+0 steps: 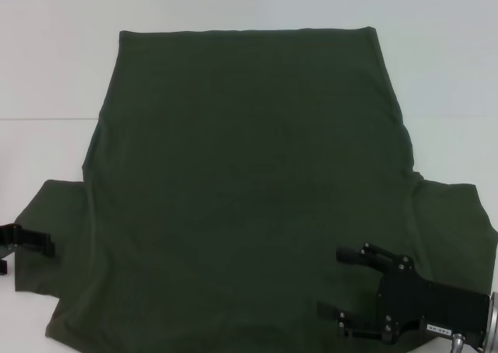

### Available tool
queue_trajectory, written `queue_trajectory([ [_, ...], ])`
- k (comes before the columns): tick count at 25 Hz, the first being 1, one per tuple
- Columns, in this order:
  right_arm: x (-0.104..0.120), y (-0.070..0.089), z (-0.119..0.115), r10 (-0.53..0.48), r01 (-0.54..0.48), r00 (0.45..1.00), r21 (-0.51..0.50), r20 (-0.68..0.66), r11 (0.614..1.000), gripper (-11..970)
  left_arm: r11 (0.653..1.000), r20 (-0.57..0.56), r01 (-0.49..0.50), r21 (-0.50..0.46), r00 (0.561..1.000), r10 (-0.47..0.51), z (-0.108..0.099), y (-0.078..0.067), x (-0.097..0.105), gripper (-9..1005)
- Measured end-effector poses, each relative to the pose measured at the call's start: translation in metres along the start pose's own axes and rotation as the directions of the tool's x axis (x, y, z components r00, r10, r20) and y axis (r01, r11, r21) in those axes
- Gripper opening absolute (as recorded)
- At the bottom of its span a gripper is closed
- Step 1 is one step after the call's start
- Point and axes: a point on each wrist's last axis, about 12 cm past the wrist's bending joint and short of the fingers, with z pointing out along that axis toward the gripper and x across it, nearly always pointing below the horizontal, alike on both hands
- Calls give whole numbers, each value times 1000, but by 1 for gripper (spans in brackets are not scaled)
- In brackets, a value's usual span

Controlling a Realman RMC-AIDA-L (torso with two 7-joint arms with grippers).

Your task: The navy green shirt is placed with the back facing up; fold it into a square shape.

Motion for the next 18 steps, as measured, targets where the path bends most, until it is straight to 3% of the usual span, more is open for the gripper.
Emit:
queue_trajectory([
  [18, 0, 1, 2, 6, -6, 1000, -3, 3, 1000, 914, 1000, 6, -26, -15, 1000, 26, 4, -3, -1, 913],
])
